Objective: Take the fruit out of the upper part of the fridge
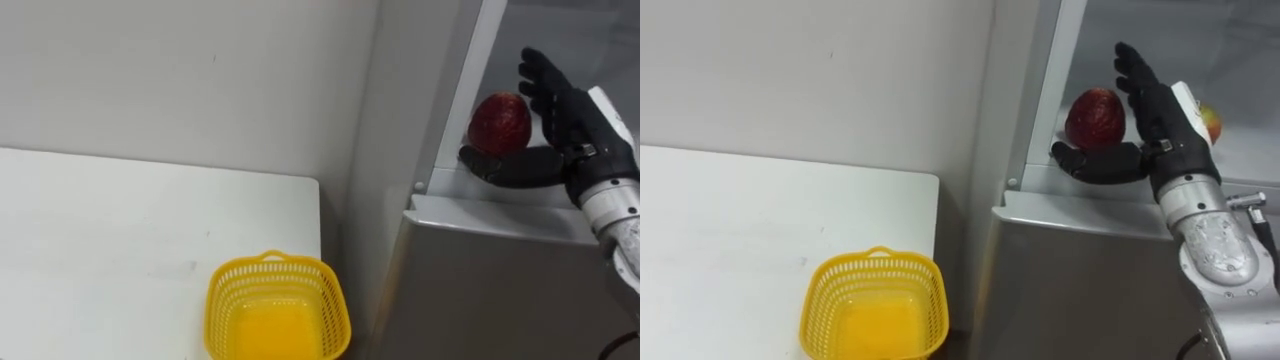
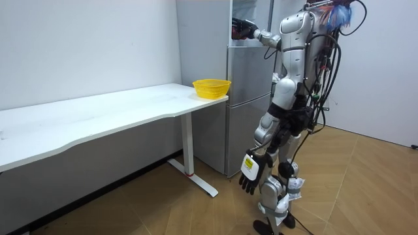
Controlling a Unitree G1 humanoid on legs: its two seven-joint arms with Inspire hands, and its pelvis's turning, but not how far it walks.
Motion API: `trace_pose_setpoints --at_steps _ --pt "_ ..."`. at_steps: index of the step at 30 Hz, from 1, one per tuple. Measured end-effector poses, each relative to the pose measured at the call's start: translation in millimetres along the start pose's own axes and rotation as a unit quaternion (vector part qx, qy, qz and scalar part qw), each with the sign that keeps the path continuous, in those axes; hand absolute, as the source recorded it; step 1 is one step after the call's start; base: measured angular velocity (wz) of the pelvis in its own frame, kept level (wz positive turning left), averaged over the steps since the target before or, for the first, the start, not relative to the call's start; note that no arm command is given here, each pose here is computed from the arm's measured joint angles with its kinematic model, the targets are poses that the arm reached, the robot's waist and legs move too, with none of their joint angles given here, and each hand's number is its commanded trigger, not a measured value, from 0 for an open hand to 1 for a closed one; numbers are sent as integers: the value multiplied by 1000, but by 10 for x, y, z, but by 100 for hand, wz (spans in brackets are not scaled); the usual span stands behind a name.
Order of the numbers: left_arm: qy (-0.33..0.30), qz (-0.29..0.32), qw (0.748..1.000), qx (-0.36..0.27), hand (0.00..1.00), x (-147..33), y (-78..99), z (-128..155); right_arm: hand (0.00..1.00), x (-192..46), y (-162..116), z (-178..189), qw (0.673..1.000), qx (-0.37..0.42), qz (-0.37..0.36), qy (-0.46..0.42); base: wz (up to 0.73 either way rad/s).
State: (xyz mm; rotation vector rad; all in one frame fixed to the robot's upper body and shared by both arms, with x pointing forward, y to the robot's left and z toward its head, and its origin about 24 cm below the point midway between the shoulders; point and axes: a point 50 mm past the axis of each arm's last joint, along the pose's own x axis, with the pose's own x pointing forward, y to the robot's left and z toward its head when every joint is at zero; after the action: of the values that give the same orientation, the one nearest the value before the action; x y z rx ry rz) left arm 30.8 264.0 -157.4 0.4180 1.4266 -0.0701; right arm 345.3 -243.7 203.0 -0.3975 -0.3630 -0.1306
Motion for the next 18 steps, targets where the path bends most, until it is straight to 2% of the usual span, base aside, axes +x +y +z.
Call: trace_pose_setpoints --at_steps 11,18 --pt "5 -4 1000 -2 0 4 13 38 0 0 -5 -8 1000 4 5 5 0" --pt "25 -2 1000 -4 0 -5 -1 -49 0 -1 -2 -213 996 63 28 56 0"
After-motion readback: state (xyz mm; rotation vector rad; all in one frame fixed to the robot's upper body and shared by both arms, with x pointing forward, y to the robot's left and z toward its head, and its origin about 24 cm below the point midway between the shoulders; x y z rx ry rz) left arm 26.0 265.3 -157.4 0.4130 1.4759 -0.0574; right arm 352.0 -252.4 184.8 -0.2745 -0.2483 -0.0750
